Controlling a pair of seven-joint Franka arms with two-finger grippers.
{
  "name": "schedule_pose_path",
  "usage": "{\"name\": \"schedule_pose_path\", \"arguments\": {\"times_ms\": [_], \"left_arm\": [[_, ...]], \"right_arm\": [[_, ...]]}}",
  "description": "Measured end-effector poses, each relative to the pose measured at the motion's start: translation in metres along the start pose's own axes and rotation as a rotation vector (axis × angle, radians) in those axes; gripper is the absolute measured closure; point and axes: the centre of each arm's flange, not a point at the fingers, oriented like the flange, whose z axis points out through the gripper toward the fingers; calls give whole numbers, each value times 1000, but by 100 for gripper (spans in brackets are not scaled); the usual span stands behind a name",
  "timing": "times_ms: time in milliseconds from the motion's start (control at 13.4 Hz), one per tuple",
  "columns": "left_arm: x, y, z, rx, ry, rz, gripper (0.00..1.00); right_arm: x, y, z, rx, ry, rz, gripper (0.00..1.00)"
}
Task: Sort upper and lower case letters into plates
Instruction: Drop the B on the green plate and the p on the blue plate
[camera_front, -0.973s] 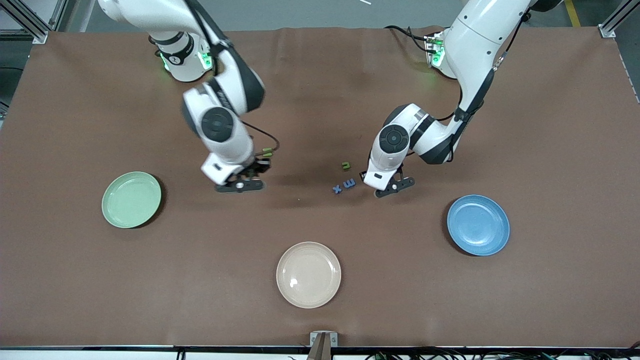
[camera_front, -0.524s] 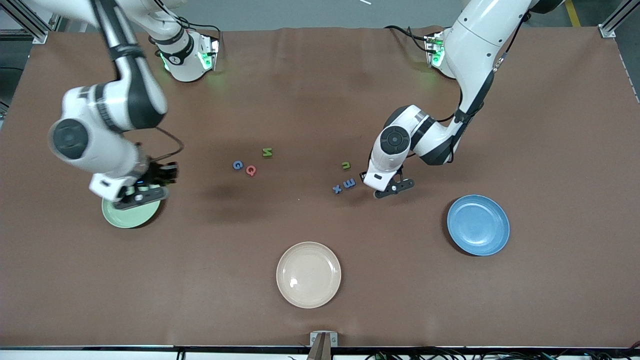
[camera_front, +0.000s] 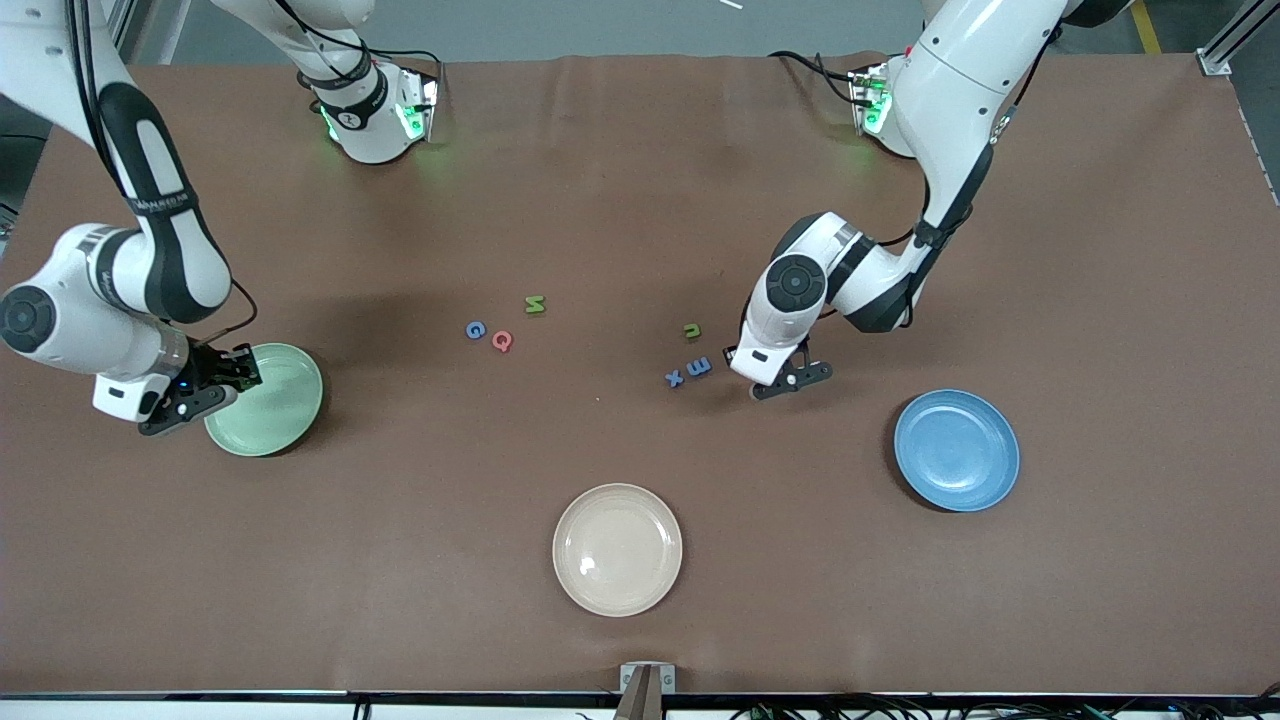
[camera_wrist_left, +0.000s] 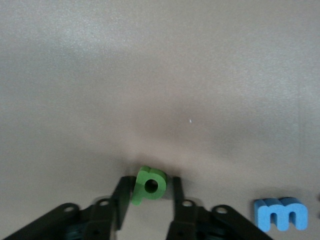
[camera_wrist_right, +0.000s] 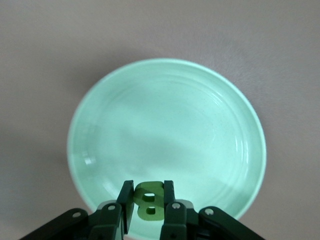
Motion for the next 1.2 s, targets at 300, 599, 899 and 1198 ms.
{"name": "schedule_pose_path", "arguments": {"times_ms": [300, 599, 899, 1198], "left_arm": [[0, 0, -1, -1, 1, 0, 73], [61, -48, -34, -24, 45, -52, 73], [159, -177, -69, -32, 78, -54, 73], [206, -266, -63, -38, 73, -77, 73]], "right_arm": [[-5, -5, 45, -2, 4, -32, 72], [-5, -10, 45, -4, 9, -39, 67], [9, -9, -9, 27, -19, -51, 25], [36, -38, -127, 46, -51, 21, 7]]}}
